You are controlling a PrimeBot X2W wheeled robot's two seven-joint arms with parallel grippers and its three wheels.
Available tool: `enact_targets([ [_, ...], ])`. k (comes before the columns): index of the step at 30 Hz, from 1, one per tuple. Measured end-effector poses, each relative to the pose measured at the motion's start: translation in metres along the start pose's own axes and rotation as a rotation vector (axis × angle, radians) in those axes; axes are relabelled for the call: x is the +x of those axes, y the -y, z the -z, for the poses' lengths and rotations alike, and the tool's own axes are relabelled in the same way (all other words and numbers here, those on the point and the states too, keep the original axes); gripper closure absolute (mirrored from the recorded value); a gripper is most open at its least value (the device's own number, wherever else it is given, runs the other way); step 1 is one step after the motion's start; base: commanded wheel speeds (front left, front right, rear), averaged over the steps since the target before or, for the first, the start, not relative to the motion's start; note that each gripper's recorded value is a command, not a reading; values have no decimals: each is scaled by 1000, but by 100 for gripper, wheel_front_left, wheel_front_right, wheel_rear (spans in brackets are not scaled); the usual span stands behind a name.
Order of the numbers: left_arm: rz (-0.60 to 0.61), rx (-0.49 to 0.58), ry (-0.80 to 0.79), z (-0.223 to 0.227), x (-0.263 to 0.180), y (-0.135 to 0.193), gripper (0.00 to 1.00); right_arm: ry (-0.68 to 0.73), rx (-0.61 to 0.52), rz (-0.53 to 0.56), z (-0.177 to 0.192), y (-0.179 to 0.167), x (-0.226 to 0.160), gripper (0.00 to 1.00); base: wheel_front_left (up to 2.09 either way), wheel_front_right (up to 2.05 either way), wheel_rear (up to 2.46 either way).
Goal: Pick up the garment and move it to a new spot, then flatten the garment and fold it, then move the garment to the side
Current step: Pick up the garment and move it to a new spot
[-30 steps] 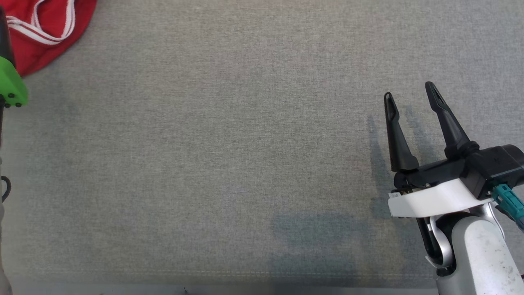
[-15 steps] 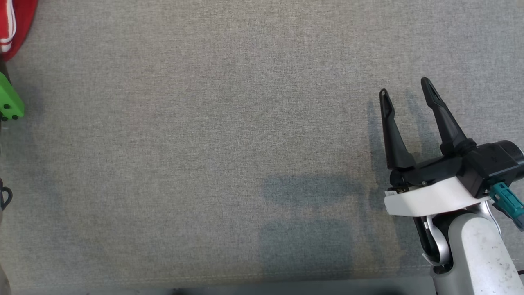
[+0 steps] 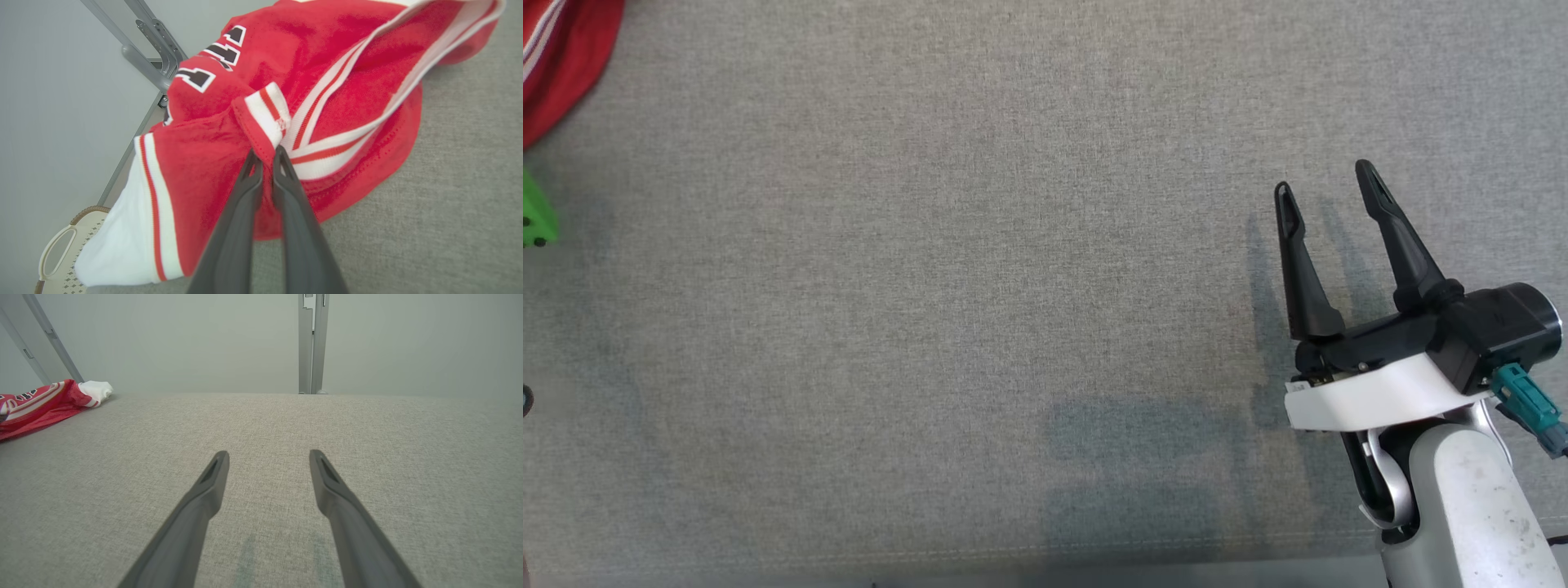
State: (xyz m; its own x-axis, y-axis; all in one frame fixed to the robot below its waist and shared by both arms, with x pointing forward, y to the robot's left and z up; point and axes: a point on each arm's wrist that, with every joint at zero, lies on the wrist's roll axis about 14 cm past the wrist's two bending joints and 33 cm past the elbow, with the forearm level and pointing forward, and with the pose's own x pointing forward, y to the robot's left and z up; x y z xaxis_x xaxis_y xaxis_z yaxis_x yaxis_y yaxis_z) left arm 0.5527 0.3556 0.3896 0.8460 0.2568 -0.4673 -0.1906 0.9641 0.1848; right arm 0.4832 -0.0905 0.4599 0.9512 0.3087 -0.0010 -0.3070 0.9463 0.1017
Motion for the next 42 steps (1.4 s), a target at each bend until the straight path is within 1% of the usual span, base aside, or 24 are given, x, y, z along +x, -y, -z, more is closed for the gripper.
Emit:
enact_targets([
  [5,-6,35,161,-48,-15,-11,100,35,5,-3,-15,-3,-4,0,0,0,0],
  [12,38,92,344,-118,-47,-7,100,93,26,-2,-41,-9,-19,0,0,0,0],
  [16,75,110,450,-159,-72,2,100,125,31,5,-56,-10,-32,0,0,0,0],
  [21,144,135,578,-205,-107,28,100,169,38,16,-75,-11,-48,0,0,0,0],
  [24,198,166,664,-235,-132,51,100,195,42,24,-85,-11,-59,0,0,0,0],
  [27,265,206,762,-266,-160,81,100,221,43,36,-94,-10,-69,0,0,0,0],
  [34,533,272,966,-314,-234,191,100,260,45,104,-106,8,-95,0,0,0,0],
  [37,657,270,1062,-331,-275,233,100,262,49,134,-106,15,-105,0,0,0,0],
  [38,657,270,1062,-331,-275,233,100,262,49,134,-106,15,-105,0,0,0,0],
  [39,740,248,1123,-341,-304,257,100,270,50,154,-107,20,-112,0,0,0,0],
  [40,740,248,1123,-341,-304,257,100,270,50,154,-107,20,-112,0,0,0,0],
  [42,820,209,1156,-346,-328,277,100,275,48,175,-109,26,-118,0,0,0,0],
])
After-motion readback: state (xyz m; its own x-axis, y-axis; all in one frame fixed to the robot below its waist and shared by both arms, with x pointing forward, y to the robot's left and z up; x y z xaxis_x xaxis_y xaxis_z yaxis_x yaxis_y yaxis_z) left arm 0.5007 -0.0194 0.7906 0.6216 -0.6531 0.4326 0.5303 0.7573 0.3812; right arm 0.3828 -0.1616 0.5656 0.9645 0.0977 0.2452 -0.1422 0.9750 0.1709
